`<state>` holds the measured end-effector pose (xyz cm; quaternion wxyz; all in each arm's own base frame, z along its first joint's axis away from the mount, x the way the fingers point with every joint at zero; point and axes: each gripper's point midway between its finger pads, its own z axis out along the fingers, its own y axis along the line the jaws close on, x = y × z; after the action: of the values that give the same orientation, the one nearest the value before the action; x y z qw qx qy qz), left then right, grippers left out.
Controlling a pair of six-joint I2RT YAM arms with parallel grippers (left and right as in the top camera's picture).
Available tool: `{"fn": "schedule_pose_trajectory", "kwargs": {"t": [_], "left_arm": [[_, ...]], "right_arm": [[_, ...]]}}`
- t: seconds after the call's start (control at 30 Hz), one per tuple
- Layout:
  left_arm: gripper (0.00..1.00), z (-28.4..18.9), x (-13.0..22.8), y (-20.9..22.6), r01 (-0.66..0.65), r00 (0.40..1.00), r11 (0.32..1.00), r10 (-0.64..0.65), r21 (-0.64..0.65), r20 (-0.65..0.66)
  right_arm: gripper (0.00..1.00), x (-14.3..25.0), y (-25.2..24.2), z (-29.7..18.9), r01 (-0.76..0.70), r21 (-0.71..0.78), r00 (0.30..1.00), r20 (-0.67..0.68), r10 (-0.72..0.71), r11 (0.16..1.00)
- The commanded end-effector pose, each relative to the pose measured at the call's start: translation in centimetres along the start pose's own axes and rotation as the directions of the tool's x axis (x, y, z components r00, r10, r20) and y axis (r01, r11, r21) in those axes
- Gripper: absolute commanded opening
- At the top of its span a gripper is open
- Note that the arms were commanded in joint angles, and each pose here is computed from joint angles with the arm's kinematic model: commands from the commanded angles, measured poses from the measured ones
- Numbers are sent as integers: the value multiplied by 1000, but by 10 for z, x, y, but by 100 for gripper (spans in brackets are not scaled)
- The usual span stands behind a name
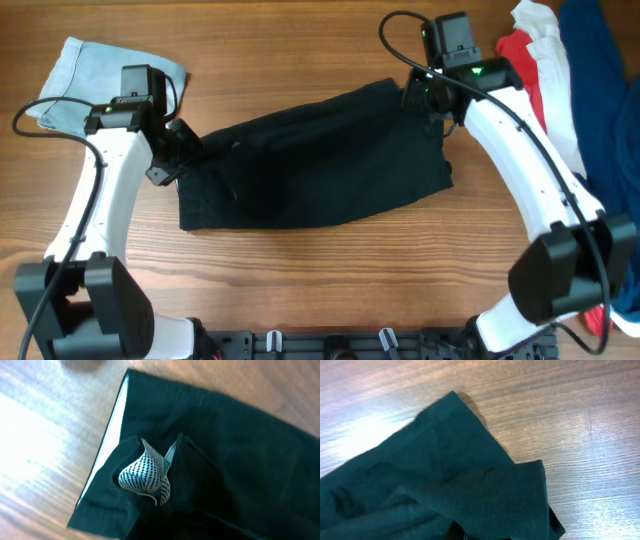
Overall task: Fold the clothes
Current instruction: 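Carry the hems up and over onto the waistband with both grippers, then lower the hems at the top edge and release both grippers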
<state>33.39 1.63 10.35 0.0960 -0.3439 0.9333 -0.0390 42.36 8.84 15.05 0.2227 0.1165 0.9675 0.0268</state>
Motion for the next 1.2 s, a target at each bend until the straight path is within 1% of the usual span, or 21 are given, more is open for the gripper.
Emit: {"fn": "schedule_pose_trajectory", "kwargs": {"t": [0.0,0.07,0.23,0.27,0.3,0.33,0.37,0.43,0.47,0.57,0.7,0.77,0.87,1.0,1.17], "left_arm": [[4,2,-28,22,37,992,992,-22,-121,120],[4,1,-35,23,41,988,991,-22,-128,153],[5,1,-41,19,43,984,992,-23,-116,175],[11,1,-43,19,44,983,992,-23,-115,182],[53,1,-44,19,45,982,992,-23,-116,188],[94,0,-46,19,47,980,992,-23,-117,198],[100,0,-47,19,47,979,992,-23,-117,202],[100,0,-47,19,47,979,992,-23,-115,202],[100,0,-47,18,47,979,992,-23,-114,201],[100,0,-45,19,46,981,992,-23,-117,194],[100,1,-36,25,42,987,989,-19,-145,159],[100,1,-32,26,39,990,989,-19,-144,142],[100,3,-27,20,34,994,994,-22,-108,109],[100,4,-15,15,29,998,997,-25,-76,50],[100,5,-8,17,28,999,996,-26,-85,18]], "right_arm": [[5,-17,-37,15,-19,149,999,44,13,989],[4,-16,-37,20,-18,153,999,36,12,988],[6,-19,-35,25,-20,148,999,44,13,989],[16,-21,-34,26,-22,144,998,53,15,989],[49,-23,-33,26,-24,140,998,62,16,990],[71,-25,-32,26,-27,136,997,70,17,990],[86,-26,-32,26,-27,135,997,74,17,991],[93,-27,-32,26,-28,134,997,77,17,991],[95,-27,-32,25,-28,135,997,77,17,991],[97,-27,-32,25,-29,137,997,79,18,990],[100,-18,-37,25,-24,156,999,41,18,987],[99,-13,-41,25,-26,168,1000,19,23,985],[100,-5,-45,25,-23,183,1000,-11,25,983],[100,10,-57,22,-66,226,994,-67,83,972],[99,26,-67,20,-74,246,984,-137,110,967]]}}
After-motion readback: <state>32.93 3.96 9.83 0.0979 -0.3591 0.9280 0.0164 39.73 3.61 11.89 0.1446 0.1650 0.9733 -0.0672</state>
